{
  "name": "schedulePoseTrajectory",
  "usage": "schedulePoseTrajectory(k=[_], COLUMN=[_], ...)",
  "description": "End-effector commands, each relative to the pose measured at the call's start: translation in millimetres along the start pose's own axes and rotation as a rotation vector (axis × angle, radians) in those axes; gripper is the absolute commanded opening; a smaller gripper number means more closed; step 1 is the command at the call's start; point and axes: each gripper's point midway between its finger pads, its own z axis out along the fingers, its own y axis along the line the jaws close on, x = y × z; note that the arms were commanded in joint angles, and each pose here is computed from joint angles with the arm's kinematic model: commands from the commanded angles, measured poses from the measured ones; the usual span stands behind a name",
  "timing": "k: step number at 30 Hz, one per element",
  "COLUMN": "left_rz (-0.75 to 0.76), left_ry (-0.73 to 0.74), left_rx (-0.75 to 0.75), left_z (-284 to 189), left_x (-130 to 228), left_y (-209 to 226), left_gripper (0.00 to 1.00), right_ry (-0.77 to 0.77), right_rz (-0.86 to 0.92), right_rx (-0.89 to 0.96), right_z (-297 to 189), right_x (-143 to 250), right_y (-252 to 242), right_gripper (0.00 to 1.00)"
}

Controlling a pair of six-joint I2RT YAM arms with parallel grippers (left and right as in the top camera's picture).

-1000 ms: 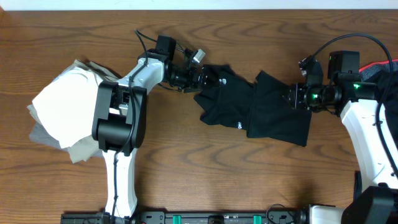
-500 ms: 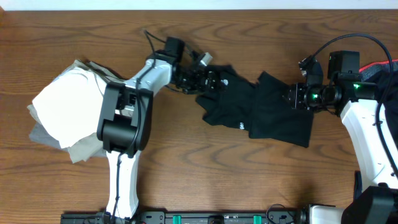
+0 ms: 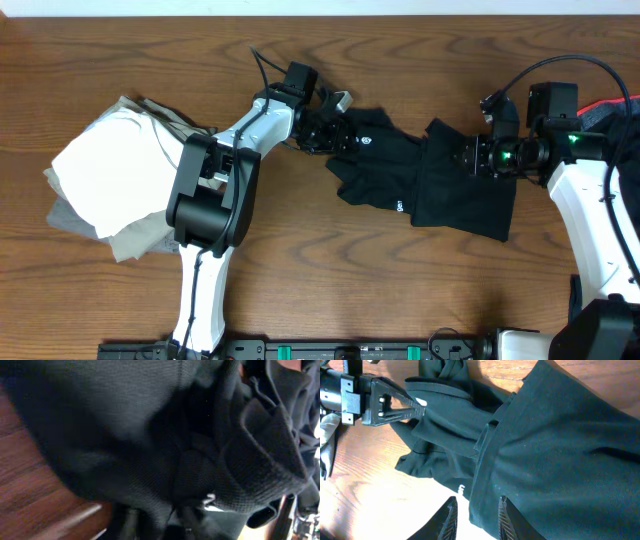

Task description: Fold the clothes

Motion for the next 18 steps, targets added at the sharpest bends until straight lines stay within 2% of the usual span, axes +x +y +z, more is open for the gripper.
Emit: schedulePoseTrajectory(k=[1,3,6,12,18], left_rz=[-0.016,-0.015,-0.015,-0.027,0.055], left_ry=[0.001,-0.012,-0.041,-0.14,-0.22], left_rx=[-0.024,-0.025,-0.031,-0.197,-0.271], left_z=[0.6,-7.0,-26.1,-94.6,-145.6], left_x=[1.3,-1.8,-8.8,-21.3,-25.4], left_y=[9.0,5.2,0.5,6.3,-22.7], left_gripper=[0.12,0.06,0.06,0.06,0.06], right_ry=[-0.012,-0.01,-0.008,-0.009,-0.01], right_rz=[-0.016,-0.015,-0.014,-0.015,-0.016], right_rx=[0.002,0.003,0.002,0.002,0.002], right_z=[-3.7,-3.7,-3.7,-3.7,-3.7], right_x=[-3.0,-2.5,-2.1,-2.2,-2.6], right_y=[-0.8,-0.9,-0.8,-0.8,-0.8], right_gripper=[0.26,0.26,0.25,0.26,0.25])
